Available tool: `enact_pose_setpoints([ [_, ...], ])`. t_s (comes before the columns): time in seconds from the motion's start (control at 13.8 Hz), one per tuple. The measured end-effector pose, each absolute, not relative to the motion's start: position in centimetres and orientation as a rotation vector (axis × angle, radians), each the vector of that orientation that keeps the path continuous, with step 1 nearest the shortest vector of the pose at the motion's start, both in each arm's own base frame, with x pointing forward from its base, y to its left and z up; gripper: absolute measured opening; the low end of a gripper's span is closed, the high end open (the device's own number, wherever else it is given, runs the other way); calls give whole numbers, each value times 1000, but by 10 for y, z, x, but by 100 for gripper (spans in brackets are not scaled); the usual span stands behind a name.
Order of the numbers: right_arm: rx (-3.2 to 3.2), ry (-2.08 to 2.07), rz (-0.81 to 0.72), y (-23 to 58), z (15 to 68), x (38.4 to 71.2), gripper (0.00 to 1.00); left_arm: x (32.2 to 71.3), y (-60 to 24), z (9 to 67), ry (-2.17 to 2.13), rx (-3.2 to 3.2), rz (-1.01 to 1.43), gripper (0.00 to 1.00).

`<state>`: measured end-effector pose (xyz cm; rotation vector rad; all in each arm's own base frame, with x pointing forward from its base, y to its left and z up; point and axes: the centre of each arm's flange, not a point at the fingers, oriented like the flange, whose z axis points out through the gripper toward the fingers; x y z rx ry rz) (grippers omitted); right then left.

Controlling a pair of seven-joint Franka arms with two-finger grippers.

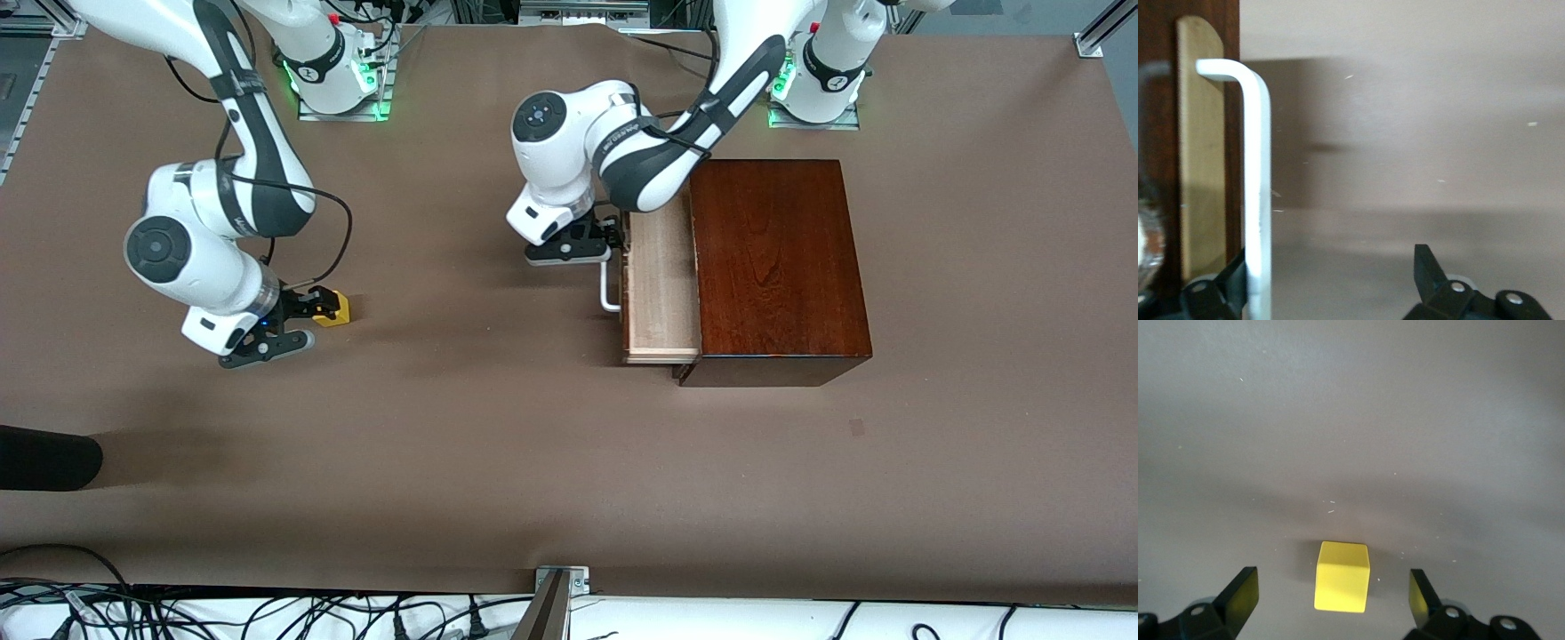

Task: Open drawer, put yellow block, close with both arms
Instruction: 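Grasp the yellow cube with the right gripper while the left gripper withdraws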

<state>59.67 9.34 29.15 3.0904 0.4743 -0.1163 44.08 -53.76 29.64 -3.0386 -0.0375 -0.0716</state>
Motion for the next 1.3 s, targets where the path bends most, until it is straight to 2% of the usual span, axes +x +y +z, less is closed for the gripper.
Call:
enact_pose_setpoints([
  [0.43,3090,463,-92,87,231,572,100,448,-536,318,11,-2979,-38,100],
  [0.87,3089,441,-132,75,194,545,97,488,-477,470,94,-2898,-70,100],
  [0.94,3088,440,-134,75,193,544,90,499,-456,493,115,-2904,-85,100],
  [1.01,3089,439,-135,75,193,544,76,511,-434,513,141,-2908,-98,100],
  [1.16,3090,433,-136,74,193,544,55,534,-387,542,204,-2906,-105,100],
  [1.3,3090,430,-132,73,193,545,56,551,-343,567,254,-2934,-88,100],
])
